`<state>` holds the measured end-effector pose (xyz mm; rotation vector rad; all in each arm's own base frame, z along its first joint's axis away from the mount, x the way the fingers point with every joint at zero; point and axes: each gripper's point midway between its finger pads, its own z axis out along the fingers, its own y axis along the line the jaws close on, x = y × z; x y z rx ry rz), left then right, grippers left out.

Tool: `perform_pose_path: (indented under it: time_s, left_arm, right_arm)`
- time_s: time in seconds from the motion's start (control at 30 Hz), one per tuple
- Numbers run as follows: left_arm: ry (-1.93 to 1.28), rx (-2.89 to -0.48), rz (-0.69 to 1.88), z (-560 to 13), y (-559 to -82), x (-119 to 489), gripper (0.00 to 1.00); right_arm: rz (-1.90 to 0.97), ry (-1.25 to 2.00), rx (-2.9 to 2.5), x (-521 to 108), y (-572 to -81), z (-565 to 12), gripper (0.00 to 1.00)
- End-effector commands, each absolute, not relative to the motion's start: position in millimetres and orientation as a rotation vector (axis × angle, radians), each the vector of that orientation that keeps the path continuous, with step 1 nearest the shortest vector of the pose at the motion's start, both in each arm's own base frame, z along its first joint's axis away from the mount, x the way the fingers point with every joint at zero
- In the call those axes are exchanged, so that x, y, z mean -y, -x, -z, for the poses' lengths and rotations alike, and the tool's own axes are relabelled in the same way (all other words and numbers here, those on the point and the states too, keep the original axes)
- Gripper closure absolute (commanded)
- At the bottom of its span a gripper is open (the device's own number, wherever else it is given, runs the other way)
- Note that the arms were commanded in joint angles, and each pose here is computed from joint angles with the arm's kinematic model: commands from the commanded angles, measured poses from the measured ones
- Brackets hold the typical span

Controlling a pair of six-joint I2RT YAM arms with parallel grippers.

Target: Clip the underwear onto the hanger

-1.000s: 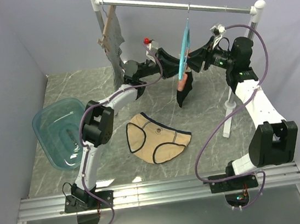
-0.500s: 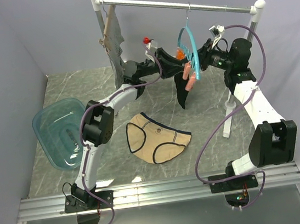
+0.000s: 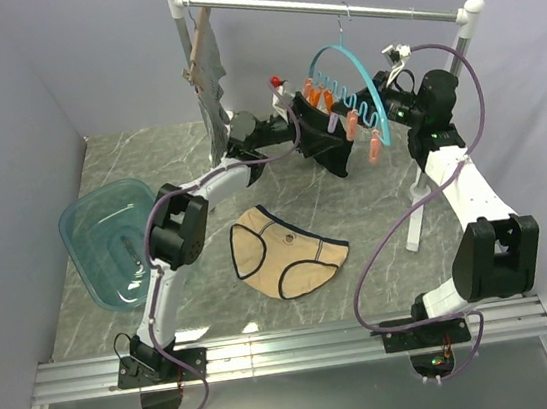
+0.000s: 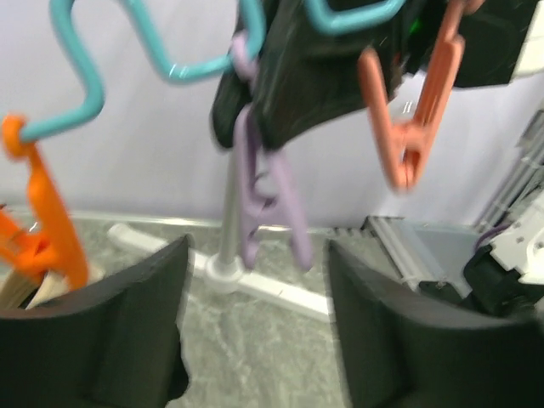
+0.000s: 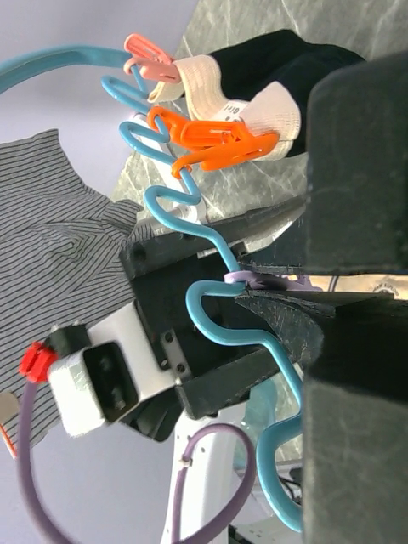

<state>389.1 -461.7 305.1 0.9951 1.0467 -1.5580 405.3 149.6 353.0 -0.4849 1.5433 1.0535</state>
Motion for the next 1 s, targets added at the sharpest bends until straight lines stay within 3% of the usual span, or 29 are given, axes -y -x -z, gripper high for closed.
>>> perform_pose_path:
  time_s: [0.0,0.17,0.37,0.57,0.77,0.97]
  left_arm:
    - [-1.003,-0.978,1.466,-349,-383,444,0.24]
    - [-1.049,-1.006,1.318,-353,-379,423,0.19]
    - [-1.141,-1.146,1.096,-323,-360,381,0.21]
    - [-1.076,-1.55,0.973,-252,-356,327,0.32]
    - [-0.91,-2.001,0.766,-174,-369,287,0.31]
    - [-0.795,-2.281,0.563,-107,-374,256,0.3]
  right_arm:
    - [-1.081,0.498,-1.506,-151,-404,-368,1.0]
    - [-1.127,0.474,-1.532,-150,-407,-369,1.0]
    - [-1.104,0.411,-1.578,-145,-412,-369,1.0]
    - [-1.097,0.411,-1.599,-145,-406,-362,1.0]
    - [-1.092,0.427,-1.586,-145,-403,-366,1.0]
    - [-1.096,0.431,-1.585,-146,-401,-367,1.0]
